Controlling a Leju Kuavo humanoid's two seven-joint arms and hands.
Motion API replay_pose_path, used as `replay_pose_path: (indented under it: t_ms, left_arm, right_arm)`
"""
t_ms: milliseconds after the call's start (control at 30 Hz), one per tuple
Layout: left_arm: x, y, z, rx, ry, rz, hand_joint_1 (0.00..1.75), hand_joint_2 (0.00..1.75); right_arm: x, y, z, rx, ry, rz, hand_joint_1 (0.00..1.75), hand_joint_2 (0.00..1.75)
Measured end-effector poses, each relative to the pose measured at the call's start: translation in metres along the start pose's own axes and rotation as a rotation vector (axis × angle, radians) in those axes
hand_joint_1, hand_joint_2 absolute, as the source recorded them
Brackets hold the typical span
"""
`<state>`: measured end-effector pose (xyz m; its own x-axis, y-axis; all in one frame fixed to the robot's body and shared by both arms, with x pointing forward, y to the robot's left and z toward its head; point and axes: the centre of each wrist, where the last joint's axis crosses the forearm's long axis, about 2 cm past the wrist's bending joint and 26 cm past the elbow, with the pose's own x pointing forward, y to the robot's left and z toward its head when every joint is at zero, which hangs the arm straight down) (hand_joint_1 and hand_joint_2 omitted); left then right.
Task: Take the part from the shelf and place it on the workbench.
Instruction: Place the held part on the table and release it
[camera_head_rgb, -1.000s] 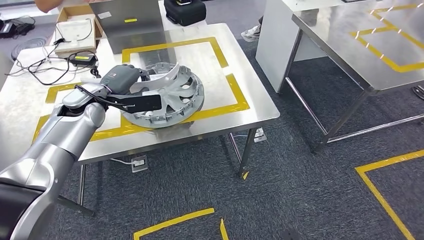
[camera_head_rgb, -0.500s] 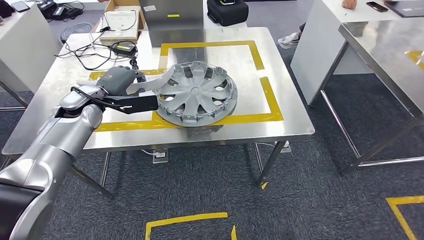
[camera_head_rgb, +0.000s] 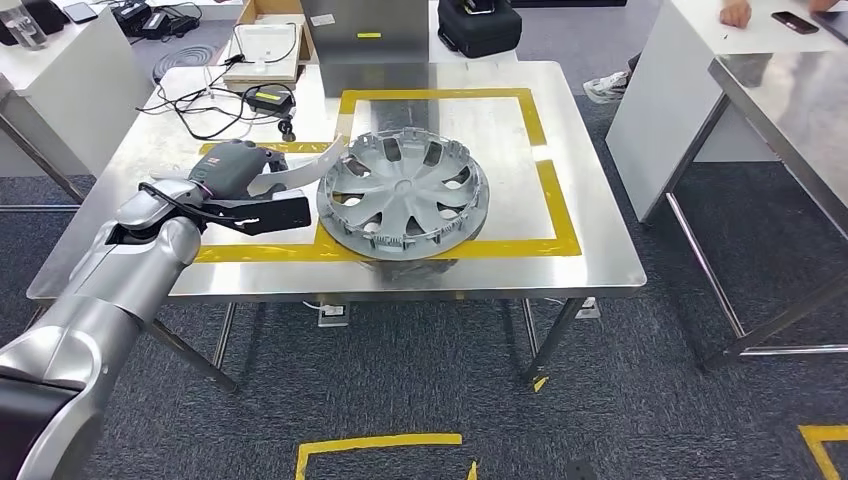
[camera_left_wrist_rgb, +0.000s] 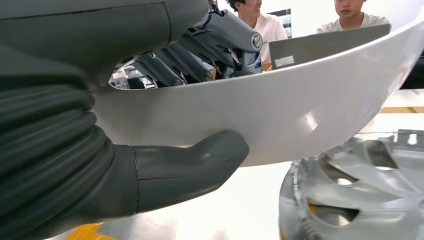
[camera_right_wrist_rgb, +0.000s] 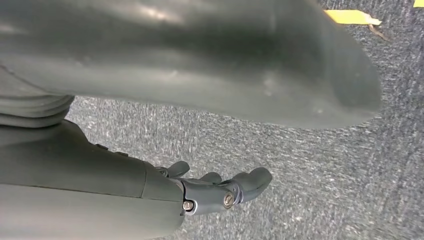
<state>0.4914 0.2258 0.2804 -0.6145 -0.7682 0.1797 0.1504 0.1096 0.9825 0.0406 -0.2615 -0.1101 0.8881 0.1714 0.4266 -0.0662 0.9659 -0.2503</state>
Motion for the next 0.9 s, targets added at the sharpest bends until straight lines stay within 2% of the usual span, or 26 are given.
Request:
replay_pose_path:
  t_ms: [633, 767, 900]
  left_arm:
    - [0.000, -0.002, 0.001, 0.000, 0.005, 0.007, 1.71, 1.75]
    - [-0.006, -0.003, 0.004, 0.021, 0.060, 0.009, 1.71, 1.75]
    - [-0.023, -0.013, 0.017, 0.060, 0.155, 0.001, 1.71, 1.75]
  right_arm:
    - [0.000, -0.001, 0.000, 0.012, -0.001, 0.004, 0.00, 0.00]
    - [0.000, -0.001, -0.001, 0.015, -0.003, 0.006, 0.00, 0.00]
    - [-0.001, -0.001, 0.000, 0.017, -0.002, 0.007, 0.00, 0.00]
